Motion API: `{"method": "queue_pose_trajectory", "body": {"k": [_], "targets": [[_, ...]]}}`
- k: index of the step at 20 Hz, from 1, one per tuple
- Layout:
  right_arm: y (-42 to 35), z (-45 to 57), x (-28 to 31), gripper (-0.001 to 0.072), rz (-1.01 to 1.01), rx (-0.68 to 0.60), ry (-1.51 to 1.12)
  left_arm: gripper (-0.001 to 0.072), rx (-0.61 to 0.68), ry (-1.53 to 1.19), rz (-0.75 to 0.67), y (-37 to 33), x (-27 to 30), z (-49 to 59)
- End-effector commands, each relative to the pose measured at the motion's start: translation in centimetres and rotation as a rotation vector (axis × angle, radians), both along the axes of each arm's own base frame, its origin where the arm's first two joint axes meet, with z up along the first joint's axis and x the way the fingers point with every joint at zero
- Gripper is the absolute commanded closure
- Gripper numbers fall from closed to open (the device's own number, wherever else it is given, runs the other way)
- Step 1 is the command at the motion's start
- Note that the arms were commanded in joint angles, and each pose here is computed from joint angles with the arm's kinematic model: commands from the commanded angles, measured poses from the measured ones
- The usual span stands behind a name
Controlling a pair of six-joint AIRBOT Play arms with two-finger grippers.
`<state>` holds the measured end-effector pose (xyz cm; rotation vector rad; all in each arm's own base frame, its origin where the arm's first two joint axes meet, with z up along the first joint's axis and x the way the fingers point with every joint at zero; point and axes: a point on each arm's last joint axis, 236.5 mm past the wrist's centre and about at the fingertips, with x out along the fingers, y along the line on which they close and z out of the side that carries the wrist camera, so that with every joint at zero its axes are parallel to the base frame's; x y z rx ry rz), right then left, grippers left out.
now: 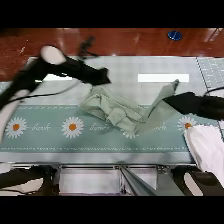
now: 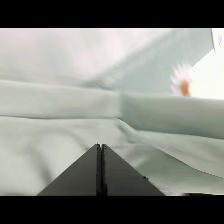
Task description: Fold the shirts.
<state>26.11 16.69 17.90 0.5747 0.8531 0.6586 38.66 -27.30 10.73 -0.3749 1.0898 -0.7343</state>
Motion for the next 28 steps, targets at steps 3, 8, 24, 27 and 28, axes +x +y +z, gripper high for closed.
{"method": "queue_pose_trajectory", "body": {"k": [3, 8, 24, 27, 28], "targets": [[9.4, -2.4, 7.3, 0.0680, 0.070, 0.067, 0.025, 0.0689, 0.160, -0.284, 0.305, 16.7, -4.3, 8.6], [18.0, -7.1, 13.2, 0.0680, 0.154, 0.070, 0.122, 0.0689, 0.125, -0.387, 0.349, 17.2, -10.8, 10.1], [17.4, -7.7, 14.0, 0.0295, 0.330, 0.113, 0.245, 0.0689, 0.052, -0.139, 0.389, 16.1, -11.8, 0.1], [5.6, -4.2, 14.6, 0.0295, 0.145, -0.174, 0.140, 0.0689, 0.052, -0.139, 0.390, 16.1, -11.8, 0.1], [1.1, -4.3, 13.7, 0.0295, 0.053, -0.311, 0.125, 0.0688, 0.052, -0.139, 0.390, 16.1, -11.8, 0.1]]}}
